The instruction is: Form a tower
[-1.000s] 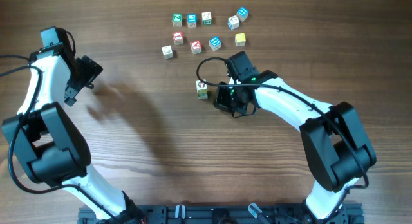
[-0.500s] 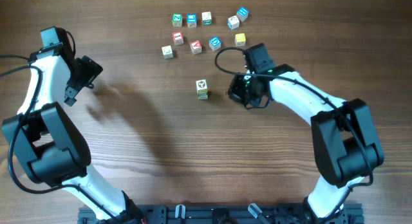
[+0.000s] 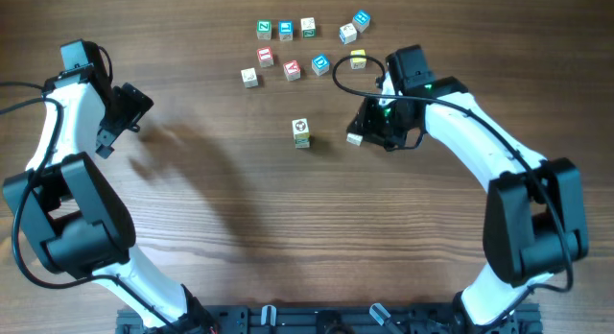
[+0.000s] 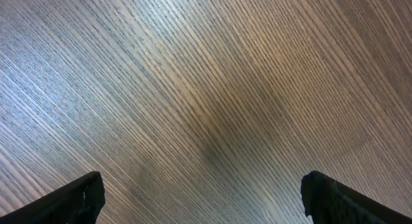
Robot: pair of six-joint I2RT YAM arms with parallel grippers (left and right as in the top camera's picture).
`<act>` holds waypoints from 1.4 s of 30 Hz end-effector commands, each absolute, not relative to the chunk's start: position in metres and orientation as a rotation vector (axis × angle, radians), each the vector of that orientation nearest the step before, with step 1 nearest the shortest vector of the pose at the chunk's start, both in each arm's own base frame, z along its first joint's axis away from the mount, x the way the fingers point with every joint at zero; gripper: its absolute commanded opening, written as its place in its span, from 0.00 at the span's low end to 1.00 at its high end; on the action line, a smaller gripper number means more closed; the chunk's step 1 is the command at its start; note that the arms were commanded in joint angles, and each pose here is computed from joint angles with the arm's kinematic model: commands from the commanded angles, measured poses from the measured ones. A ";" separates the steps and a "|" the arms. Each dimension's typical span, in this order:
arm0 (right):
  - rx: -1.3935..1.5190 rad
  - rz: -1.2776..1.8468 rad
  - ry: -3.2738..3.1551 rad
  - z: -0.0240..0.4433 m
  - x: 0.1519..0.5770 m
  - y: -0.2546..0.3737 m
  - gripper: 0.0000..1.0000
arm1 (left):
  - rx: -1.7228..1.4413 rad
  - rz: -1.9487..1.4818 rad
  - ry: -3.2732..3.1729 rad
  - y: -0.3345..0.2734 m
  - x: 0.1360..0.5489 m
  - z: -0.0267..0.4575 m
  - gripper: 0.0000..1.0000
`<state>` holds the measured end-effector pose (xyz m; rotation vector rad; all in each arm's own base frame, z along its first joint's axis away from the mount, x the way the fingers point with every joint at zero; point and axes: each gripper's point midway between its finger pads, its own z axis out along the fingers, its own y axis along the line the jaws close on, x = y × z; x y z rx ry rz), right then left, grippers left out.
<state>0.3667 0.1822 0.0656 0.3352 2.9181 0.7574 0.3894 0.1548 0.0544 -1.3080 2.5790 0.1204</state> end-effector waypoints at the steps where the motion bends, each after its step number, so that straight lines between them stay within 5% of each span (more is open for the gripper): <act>1: 0.415 0.534 2.872 0.070 0.377 0.163 0.58 | -1.306 0.127 2.544 0.159 0.392 0.066 1.00; 8: 0.467 0.125 2.782 0.057 0.378 0.154 0.61 | -1.306 0.127 2.544 0.159 0.392 0.066 1.00; 18: 0.429 0.068 2.770 0.026 0.386 0.170 0.65 | -1.306 0.127 2.544 0.159 0.392 0.066 1.00; 28: 0.395 0.052 2.772 0.025 0.387 0.169 0.48 | -1.306 0.127 2.544 0.159 0.392 0.066 1.00; 38: 0.387 0.062 2.776 0.016 0.389 0.172 0.77 | -1.306 0.127 2.544 0.159 0.392 0.066 1.00; 40: 0.387 0.052 2.786 0.010 0.388 0.172 0.73 | -1.306 0.127 2.544 0.159 0.392 0.066 1.00; 42: 0.387 0.041 2.797 0.008 0.386 0.170 0.59 | -1.306 0.127 2.544 0.159 0.392 0.066 1.00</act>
